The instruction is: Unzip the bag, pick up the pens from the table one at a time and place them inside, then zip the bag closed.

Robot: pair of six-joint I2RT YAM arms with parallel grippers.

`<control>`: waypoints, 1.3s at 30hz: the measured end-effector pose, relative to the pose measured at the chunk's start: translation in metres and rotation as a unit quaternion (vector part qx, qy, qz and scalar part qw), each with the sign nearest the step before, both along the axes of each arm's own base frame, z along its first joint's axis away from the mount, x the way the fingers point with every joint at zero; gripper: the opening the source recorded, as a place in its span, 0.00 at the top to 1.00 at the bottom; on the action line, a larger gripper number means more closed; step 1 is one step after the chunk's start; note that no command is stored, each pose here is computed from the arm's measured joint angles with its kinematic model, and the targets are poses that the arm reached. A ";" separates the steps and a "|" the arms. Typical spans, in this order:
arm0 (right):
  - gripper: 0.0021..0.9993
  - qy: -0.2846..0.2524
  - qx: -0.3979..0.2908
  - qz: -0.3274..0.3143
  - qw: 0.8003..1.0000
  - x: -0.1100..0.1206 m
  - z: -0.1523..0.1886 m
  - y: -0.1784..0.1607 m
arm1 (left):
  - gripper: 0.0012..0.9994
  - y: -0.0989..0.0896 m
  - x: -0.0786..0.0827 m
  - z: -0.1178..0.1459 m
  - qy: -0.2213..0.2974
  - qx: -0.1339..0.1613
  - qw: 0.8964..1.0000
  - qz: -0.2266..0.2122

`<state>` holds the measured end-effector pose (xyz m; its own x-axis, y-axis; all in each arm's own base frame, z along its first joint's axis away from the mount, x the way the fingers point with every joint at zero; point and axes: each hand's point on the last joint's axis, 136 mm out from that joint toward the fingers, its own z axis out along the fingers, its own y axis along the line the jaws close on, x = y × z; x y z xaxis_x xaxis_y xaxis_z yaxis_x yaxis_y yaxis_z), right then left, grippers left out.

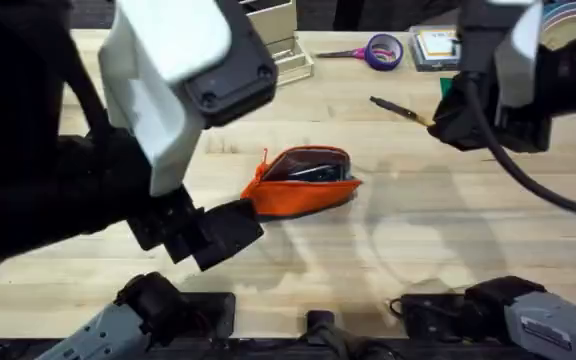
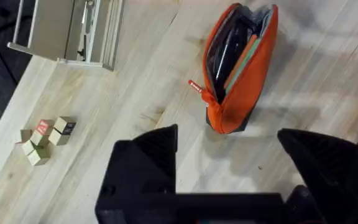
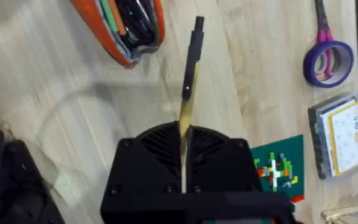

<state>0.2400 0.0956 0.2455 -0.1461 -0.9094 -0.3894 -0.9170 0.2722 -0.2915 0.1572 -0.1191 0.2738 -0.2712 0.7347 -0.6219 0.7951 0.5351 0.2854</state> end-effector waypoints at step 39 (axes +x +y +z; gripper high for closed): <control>0.97 -0.008 0.003 0.135 0.991 -0.038 -0.055 0.051 | 0.01 0.000 0.000 0.000 0.000 0.000 1.000 0.000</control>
<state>0.2023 0.1462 0.1903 0.1088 -0.9124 -0.3945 -0.9522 0.0183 -0.3050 0.1572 -0.1191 0.2738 -0.2712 0.7347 -0.6219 0.7951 0.5351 0.2854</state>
